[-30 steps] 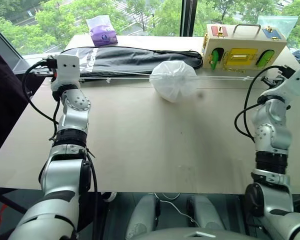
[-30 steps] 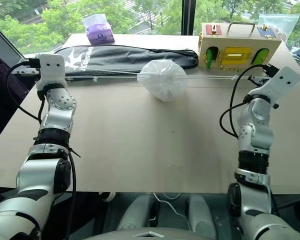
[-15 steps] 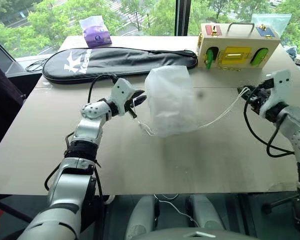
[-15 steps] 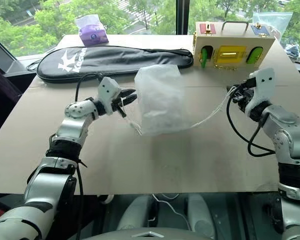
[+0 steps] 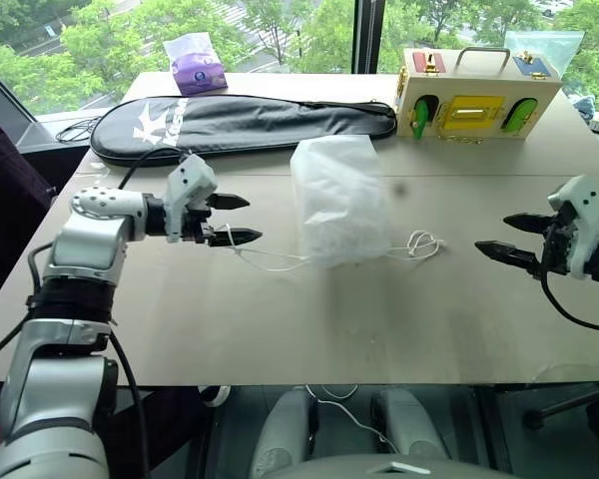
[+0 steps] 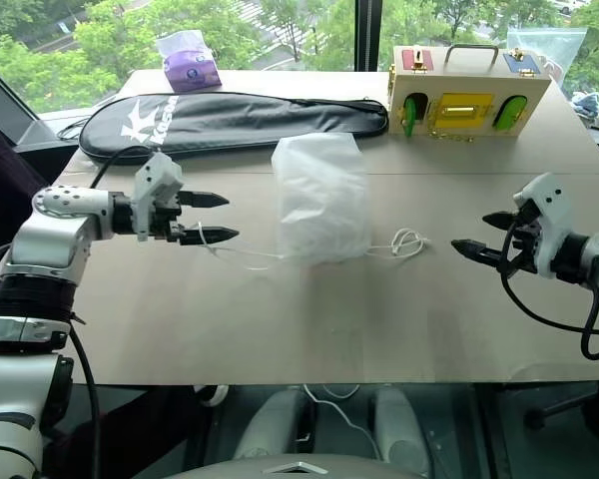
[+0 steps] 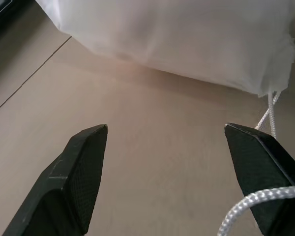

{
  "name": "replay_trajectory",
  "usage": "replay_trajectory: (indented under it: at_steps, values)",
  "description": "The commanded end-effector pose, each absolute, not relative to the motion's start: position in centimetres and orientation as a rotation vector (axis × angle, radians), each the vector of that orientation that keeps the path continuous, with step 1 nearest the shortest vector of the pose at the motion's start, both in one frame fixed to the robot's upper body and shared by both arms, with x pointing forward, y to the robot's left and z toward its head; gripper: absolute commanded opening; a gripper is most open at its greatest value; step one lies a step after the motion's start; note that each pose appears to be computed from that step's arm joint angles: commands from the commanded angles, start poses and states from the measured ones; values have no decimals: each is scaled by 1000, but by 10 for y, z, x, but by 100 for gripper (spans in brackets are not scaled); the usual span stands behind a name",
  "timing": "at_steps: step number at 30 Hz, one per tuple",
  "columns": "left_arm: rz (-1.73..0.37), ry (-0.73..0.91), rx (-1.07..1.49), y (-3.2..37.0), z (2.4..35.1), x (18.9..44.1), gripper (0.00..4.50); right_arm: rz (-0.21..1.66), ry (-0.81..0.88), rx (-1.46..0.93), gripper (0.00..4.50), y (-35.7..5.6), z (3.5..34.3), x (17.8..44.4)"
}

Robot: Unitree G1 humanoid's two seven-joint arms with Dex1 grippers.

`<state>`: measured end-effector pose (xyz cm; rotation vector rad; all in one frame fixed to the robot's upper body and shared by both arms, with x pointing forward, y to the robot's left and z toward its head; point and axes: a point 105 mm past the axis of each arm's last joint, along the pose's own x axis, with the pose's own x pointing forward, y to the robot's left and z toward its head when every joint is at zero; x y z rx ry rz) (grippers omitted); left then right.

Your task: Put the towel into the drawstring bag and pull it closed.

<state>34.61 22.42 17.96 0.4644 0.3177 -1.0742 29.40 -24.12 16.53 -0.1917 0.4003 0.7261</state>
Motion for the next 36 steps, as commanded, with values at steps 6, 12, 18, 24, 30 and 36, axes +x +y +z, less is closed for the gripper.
replay_trajectory:
  at_steps: [6,12,18,24,30,36]
  values:
    - [-1053,389,563,262,187,339,443,721,382,-186,450,-258,181,286]
    - [-898,163,216,245,222,374,443,626,311,-135,450,-267,188,304]
    - [-922,216,-5,228,221,371,443,647,312,-125,450,-254,181,304]
    - [-1000,332,32,240,208,346,443,687,318,-105,450,-239,174,302]
    - [-940,456,106,281,201,334,443,692,326,-99,450,-236,168,300]
    - [-946,443,75,292,201,333,443,709,317,-96,450,-225,164,300]
